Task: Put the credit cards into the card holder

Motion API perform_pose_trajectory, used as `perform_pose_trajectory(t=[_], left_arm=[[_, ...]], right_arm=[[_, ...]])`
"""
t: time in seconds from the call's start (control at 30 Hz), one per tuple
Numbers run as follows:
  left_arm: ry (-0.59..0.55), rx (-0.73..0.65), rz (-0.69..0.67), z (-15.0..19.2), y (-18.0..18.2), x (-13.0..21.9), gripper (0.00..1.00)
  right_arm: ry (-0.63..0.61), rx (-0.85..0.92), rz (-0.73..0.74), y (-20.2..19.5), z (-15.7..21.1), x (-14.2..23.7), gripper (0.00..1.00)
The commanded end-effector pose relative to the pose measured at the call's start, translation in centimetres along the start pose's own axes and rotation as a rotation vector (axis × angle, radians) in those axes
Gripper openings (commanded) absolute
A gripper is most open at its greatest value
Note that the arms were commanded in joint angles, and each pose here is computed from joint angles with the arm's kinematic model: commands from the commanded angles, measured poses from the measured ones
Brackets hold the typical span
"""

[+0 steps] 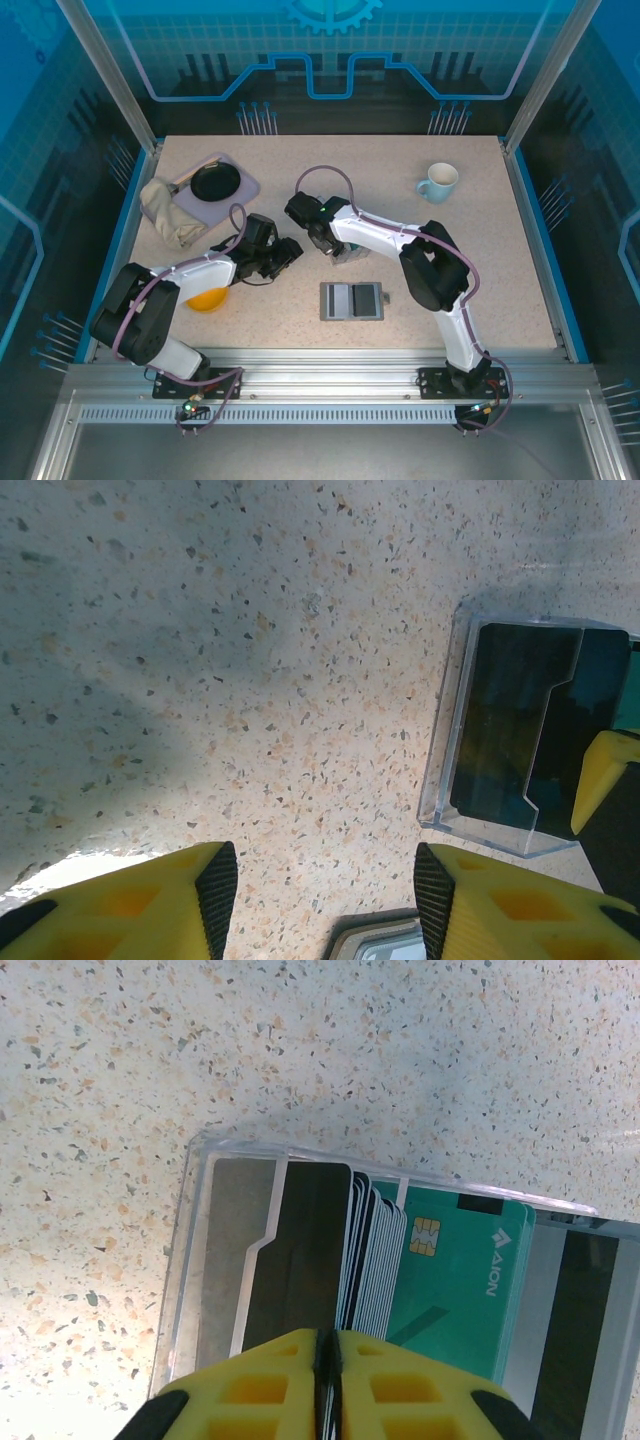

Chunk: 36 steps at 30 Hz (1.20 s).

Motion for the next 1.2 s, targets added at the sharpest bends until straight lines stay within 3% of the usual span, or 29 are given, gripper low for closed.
perform_pose_trajectory(t=[0.0,0.07,0.17,0.6,0.87,1.17], left_arm=[[0.015,0.018,0.009,0.2,0.3,0.1,0.53],[0.015,0.018,0.008,0.2,0.3,0.1,0.53],[0.014,0.017,0.008,0.2,0.3,0.1,0.53],[0.016,0.017,0.010,0.3,0.3,0.1,0.53],[0.015,0.020,0.007,0.3,0.5,0.1,0.53],[0.017,0.020,0.011,0.3,0.4,0.1,0.53]], right_arm=[[0.003,-0.015,0.001,-0.8,0.3,0.7,0.18],[0.012,-0.017,-0.009,-0.7,0.4,0.4,0.21],[0.017,-0.014,-0.003,-0.7,0.5,0.1,0.35],[0.068,0.007,0.052,-0.2,1.1,-2.1,0.41],[0.026,0.000,0.103,-1.7,0.3,-0.6,0.40],[0.009,-0.012,0.120,-2.4,0.1,0.2,0.32]])
Point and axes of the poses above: each hand's point on the last joint's axis, 136 mm out from that joint toward the fingers, its own x axis back along the fingers, its own y axis along the line the jaws close on, z = x × y, the point moved 3 cm from there along x, back along the fingers
